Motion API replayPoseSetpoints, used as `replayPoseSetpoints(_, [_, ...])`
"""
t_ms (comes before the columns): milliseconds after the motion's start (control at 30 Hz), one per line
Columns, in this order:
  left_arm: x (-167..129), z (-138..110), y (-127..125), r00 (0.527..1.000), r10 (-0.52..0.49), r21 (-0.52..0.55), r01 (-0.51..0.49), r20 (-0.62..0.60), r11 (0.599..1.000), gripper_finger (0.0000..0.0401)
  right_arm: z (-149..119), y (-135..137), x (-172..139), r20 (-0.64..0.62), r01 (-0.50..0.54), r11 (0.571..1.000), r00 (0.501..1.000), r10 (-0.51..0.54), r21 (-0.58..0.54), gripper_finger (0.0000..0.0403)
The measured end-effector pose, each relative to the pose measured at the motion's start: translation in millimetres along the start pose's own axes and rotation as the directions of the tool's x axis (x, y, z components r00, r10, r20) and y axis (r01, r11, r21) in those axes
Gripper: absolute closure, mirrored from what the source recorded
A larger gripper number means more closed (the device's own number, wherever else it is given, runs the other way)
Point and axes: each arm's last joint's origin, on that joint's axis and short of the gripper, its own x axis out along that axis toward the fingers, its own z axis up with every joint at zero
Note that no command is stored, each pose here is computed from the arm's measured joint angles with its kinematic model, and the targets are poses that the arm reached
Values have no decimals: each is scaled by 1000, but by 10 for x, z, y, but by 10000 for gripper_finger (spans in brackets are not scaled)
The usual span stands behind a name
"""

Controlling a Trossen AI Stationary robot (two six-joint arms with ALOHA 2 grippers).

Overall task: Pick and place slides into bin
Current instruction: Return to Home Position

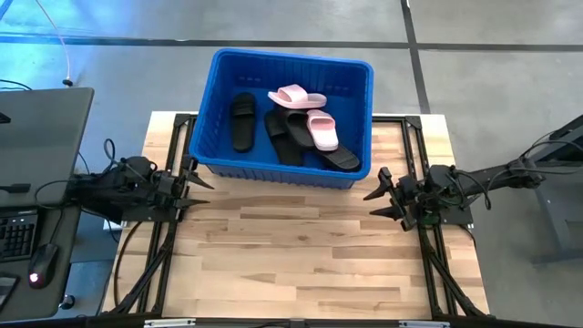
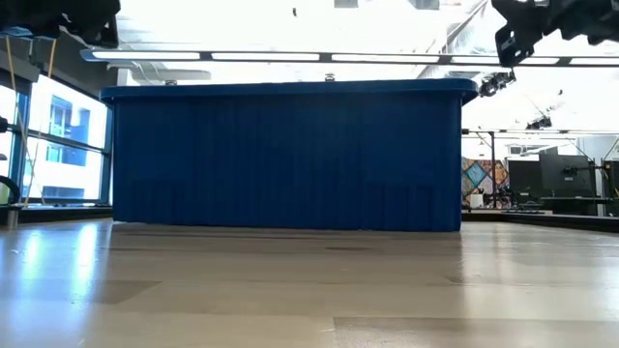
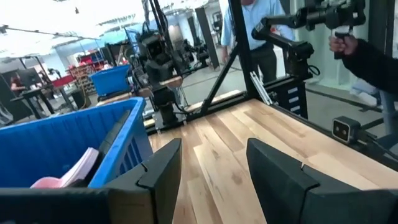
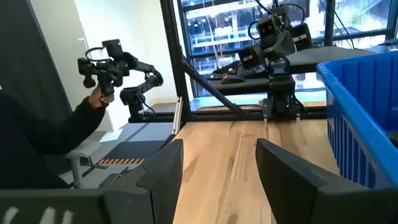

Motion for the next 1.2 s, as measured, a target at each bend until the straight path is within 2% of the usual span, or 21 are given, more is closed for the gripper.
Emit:
replayPoseSetpoints(267, [21,-17,7,999,32,0,-32,12,999,229,-361,-47,-26,110,-5,1000,994,6,-10,208])
replayPoseSetpoints(400, [21,-20,9,999,39,-1,-39,8,999,229,-462,-59,-42,116,-7,1000,993,5,11,208])
replayPoseSetpoints(733, [20,-27,6,999,36,-6,-36,2,999,229,-426,-42,-117,147,-15,999,989,20,-32,208])
replayPoseSetpoints(933, [7,-6,-10,999,-23,-20,24,38,1000,229,-423,-32,-217,158,-10,1000,987,12,-11,210])
replayPoseSetpoints(1200, [6,39,9,997,11,31,-14,79,999,229,-495,-37,-299,145,17,999,989,-12,-32,212])
